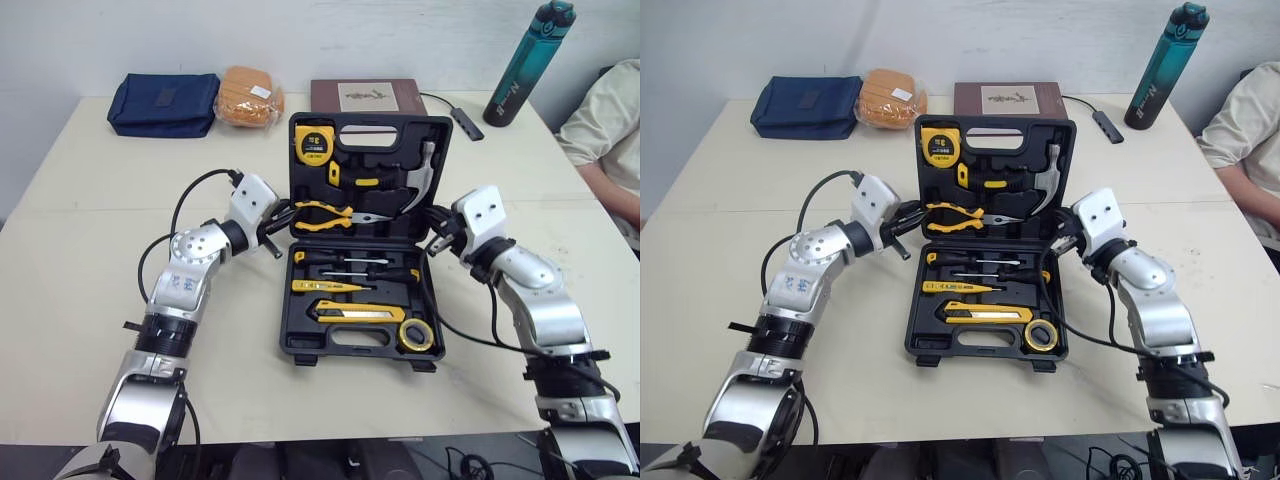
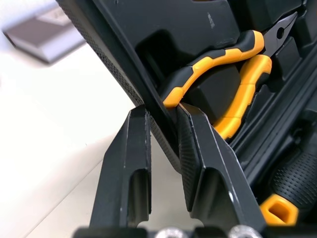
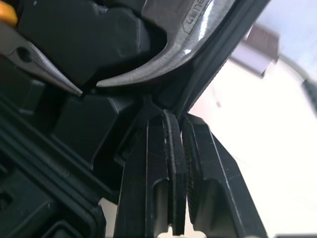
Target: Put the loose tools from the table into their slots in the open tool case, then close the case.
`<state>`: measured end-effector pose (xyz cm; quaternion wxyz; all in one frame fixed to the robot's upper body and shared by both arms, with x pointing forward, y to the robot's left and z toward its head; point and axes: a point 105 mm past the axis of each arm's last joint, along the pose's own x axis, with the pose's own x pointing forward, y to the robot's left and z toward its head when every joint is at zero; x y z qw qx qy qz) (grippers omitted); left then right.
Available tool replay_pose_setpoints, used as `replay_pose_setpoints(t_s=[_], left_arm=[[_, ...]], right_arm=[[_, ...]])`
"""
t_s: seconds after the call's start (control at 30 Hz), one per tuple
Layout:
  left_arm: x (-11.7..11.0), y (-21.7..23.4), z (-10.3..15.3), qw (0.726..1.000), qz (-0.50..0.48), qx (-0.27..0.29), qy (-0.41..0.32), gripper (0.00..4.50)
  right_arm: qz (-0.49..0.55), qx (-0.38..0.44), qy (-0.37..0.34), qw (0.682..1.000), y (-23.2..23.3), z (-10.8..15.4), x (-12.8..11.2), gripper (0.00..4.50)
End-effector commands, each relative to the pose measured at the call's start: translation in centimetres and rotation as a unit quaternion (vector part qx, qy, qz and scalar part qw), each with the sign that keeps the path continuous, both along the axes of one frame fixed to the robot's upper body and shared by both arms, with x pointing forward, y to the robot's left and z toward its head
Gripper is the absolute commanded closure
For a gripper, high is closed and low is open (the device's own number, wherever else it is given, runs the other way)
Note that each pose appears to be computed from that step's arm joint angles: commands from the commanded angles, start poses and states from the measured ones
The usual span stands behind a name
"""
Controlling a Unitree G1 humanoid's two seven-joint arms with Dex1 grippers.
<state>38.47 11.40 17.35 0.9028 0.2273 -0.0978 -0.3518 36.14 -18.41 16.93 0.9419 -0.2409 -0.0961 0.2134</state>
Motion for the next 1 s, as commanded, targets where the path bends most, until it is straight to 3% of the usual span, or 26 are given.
replay_pose_setpoints(t_s=[0.03,0.17,0.3,0.37,0.4,0.43,0.5,0.57,0.67,0.83,0.87,0.93,1.0], left_arm=[[-1.4,0.6,1.1,0.995,0.007,0.047,-0.093,4.36],[-2.1,1.7,0.5,0.988,0.038,0.071,-0.129,4.49],[-4.1,2.7,0.3,0.99,0.039,0.066,-0.119,2.84],[-6.1,4.2,0.1,0.999,0.017,0.027,-0.027,1.92],[-7.1,4.7,-0.1,1.0,0.004,0.017,0.011,1.46],[-8.9,6.4,-0.1,0.997,-0.012,0.001,0.075,1.06],[-12.6,9.5,0.1,0.982,-0.046,-0.007,0.183,1.06],[-13.9,11.4,0.6,0.971,-0.04,-0.015,0.236,1.06],[-13.1,12.9,1.0,0.968,-0.02,-0.011,0.25,1.06],[-10.4,12.0,1.3,0.973,-0.03,0.005,0.228,1.06],[-10.0,11.7,1.3,0.974,-0.034,0.009,0.224,1.01],[-9.5,11.1,1.1,0.974,-0.048,0.011,0.22,1.57],[-9.4,10.7,0.9,0.973,-0.063,0.016,0.222,2.25]], right_arm=[[0.043,-0.089,-0.048,0.994,0.8,-1.2,-2.0,4.5],[0.068,-0.172,-0.112,0.976,0.9,-2.3,-3.8,4.5],[0.109,-0.234,-0.166,0.952,0.7,-2.5,-7.1,2.75],[0.133,-0.237,-0.123,0.954,-0.2,-0.6,-9.7,1.77],[0.154,-0.23,-0.095,0.956,-0.1,0.0,-11.0,1.76],[0.172,-0.206,-0.014,0.963,-0.9,0.6,-13.0,1.76],[0.23,-0.166,0.129,0.95,-1.4,1.2,-17.4,1.76],[0.253,-0.139,0.227,0.93,-1.7,1.2,-20.0,1.76],[0.252,-0.066,0.305,0.916,-2.0,0.6,-21.2,1.76],[0.245,-0.04,0.331,0.911,-1.5,-1.4,-20.9,1.76],[0.246,-0.038,0.334,0.909,-1.3,-1.6,-20.9,2.0],[0.246,-0.036,0.34,0.907,-1.1,-2.1,-20.9,2.58],[0.25,-0.029,0.346,0.904,-0.8,-2.3,-21.2,3.56]])
